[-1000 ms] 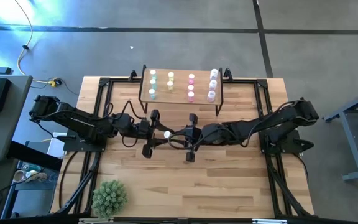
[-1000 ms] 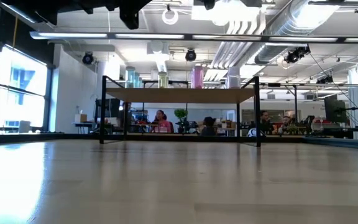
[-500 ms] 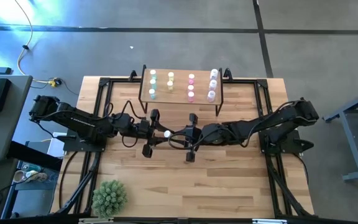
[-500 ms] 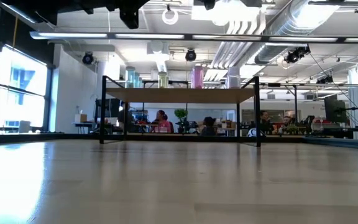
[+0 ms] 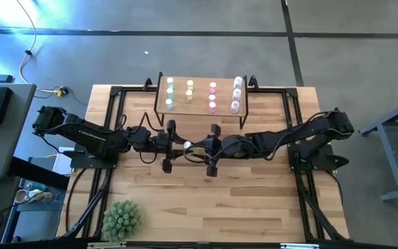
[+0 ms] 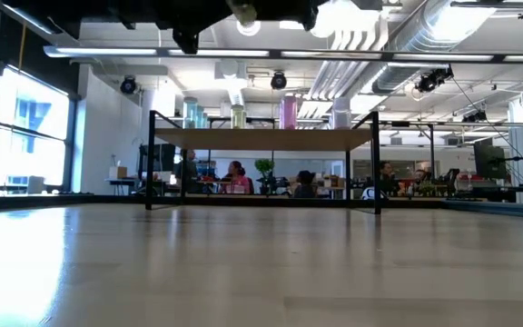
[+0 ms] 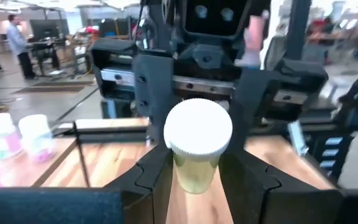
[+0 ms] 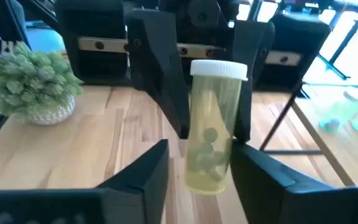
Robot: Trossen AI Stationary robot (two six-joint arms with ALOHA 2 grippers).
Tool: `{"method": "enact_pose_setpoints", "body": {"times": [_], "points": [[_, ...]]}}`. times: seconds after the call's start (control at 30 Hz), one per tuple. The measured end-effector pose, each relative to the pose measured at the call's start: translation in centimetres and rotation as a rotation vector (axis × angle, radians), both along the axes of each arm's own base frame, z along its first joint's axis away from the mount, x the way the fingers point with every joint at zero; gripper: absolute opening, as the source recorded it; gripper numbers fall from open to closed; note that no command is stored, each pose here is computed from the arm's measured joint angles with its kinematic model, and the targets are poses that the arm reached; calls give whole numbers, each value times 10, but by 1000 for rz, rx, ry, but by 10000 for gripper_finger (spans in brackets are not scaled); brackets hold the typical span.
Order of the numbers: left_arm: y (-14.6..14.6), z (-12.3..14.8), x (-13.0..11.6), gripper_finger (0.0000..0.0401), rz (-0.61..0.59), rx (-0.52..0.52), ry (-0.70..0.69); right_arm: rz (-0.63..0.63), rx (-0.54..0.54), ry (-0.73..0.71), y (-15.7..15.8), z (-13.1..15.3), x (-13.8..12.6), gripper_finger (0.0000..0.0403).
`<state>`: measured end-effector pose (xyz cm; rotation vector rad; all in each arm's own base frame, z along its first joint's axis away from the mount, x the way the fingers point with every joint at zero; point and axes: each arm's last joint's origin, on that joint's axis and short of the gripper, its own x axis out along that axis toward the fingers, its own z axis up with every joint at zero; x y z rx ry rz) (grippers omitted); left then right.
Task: Pick and place medicine bottles onto shelf by color
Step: Put the yellow pill bottle into the shelf aligned with the other yellow pill bottles
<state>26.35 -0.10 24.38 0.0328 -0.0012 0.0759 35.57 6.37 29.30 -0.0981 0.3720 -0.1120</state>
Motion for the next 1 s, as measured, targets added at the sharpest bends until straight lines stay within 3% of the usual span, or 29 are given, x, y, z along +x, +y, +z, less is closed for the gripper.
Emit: {"method": "enact_pose_setpoints", "body": {"times": [0.13,0.37,0.63,0.77,1.0], "points": [[1,-6,0,114,57,24,61,-53,27,105,-11,-9,-3,190],[12,-18,-2,114,159,31,196,-179,94,280,-36,-25,-12,192],[25,-23,-4,102,212,5,237,-185,126,269,-49,-24,-10,193],[26,-22,-4,100,216,1,235,-126,110,237,-48,-21,-7,193],[22,-20,-3,103,133,-40,207,-45,101,201,-46,-17,-4,193]]}}
